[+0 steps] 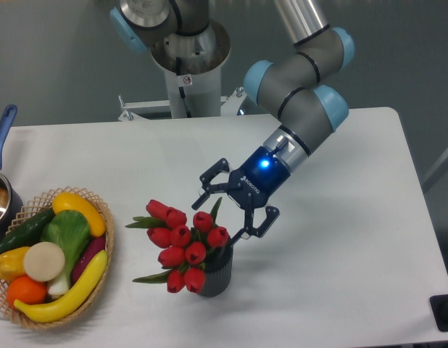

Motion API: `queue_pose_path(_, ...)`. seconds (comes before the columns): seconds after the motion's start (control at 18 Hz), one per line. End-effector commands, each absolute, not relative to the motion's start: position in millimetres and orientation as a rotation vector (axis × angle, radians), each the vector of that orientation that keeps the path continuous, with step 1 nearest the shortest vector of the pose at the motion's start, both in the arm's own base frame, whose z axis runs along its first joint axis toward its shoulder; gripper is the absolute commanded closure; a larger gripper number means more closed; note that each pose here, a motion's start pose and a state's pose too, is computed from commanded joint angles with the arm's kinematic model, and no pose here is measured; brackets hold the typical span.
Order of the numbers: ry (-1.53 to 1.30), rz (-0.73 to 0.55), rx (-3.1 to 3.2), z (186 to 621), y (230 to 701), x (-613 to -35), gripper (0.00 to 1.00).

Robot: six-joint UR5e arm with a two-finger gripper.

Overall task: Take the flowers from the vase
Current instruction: 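Lower the open gripper around the tulip stems above the vase rim, then close the gripper on the tulip stems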

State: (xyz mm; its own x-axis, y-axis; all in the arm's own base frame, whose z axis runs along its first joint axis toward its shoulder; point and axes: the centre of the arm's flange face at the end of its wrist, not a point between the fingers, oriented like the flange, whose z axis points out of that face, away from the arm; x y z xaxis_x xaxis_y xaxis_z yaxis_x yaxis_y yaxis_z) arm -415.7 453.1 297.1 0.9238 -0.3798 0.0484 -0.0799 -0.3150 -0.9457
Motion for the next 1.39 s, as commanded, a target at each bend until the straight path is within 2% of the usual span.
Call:
queue_pose_path(1.0, 0.375, -0.366, -1.858, 278, 485, -408, 0.0)
queue_pose_path(1.22, 0.375, -0.368, -1.858, 278, 486, -407, 0.21)
queue_pose_path(1.39, 0.375, -0.368, -1.858, 278, 486, -407, 0.4)
